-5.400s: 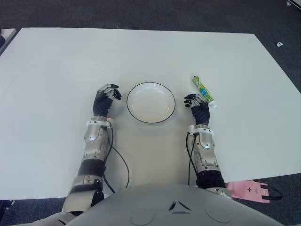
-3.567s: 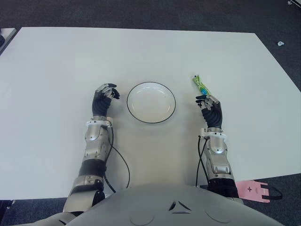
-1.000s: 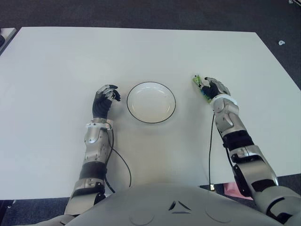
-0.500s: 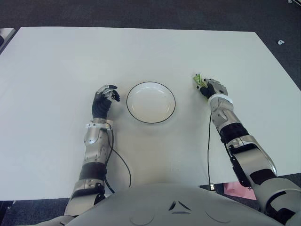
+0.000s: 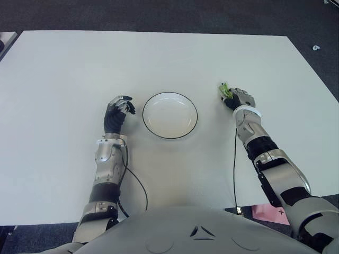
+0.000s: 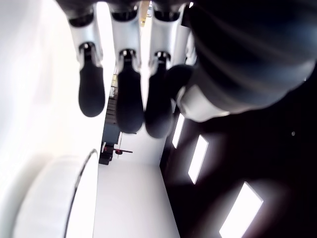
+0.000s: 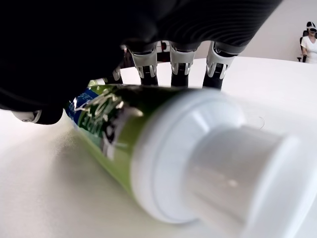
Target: Put the toothpaste on the table into the plate.
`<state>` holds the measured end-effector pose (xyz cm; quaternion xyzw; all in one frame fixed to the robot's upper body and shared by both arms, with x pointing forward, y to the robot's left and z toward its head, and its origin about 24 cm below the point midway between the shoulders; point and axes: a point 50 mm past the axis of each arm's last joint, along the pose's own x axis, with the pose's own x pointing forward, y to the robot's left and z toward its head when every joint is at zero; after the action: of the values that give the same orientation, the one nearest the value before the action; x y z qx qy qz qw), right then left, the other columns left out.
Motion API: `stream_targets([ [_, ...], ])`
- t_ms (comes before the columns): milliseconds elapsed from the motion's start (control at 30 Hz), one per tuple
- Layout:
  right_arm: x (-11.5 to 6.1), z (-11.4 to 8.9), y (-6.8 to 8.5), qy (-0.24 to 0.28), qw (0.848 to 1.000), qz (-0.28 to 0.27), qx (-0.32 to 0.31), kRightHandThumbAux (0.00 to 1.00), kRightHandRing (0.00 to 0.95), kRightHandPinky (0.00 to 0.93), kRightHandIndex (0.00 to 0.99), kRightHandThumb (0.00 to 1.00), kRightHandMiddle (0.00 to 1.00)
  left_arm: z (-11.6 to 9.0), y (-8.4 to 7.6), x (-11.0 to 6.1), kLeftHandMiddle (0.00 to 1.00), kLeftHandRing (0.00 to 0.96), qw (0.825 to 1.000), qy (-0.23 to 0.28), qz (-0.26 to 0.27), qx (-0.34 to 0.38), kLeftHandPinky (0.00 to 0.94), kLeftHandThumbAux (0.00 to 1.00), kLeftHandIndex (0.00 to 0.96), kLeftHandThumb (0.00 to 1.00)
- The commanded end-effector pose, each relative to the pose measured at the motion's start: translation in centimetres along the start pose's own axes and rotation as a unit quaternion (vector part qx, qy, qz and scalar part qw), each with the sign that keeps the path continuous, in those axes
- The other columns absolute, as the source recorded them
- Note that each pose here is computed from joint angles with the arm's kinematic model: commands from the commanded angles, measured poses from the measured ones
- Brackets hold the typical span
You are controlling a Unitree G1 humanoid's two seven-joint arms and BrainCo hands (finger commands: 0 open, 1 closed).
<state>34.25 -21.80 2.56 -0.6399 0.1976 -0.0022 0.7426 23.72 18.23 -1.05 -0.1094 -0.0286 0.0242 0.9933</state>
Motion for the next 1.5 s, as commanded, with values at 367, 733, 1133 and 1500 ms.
stream_targets([
  [367, -1.9, -1.8, 6.0, 0.032, 0.996, 0.083, 0.000, 0.110, 0.000, 0.000, 0.000, 0.586, 0.000, -5.4, 1.5, -5.8, 0.628, 0.618, 0.986, 0.151, 0.063, -0.024, 0.576, 0.722, 0.435, 0.702],
  [733, -3.8, -2.3, 8.8, 0.049, 0.994, 0.093, -0.015, 0.114, 0.000, 0.000, 0.000, 0.589, 0.000, -5.2, 1.6, -5.9, 0.631, 0.616, 0.986, 0.148, 0.066, -0.022, 0.574, 0.721, 0.435, 0.701],
  [1133, -4.9, -2.9, 10.7, 0.083, 0.990, 0.108, -0.040, 0.136, 0.000, 0.000, 0.000, 0.595, 0.000, -4.9, 1.6, -6.0, 0.616, 0.602, 0.987, 0.140, 0.068, -0.027, 0.572, 0.722, 0.434, 0.701],
  [1500, -5.5, -3.0, 11.5, 0.097, 0.988, 0.109, -0.042, 0.168, 0.000, 0.000, 0.000, 0.601, 0.000, -4.8, 1.7, -6.0, 0.626, 0.604, 0.986, 0.138, 0.089, -0.025, 0.571, 0.720, 0.436, 0.703],
])
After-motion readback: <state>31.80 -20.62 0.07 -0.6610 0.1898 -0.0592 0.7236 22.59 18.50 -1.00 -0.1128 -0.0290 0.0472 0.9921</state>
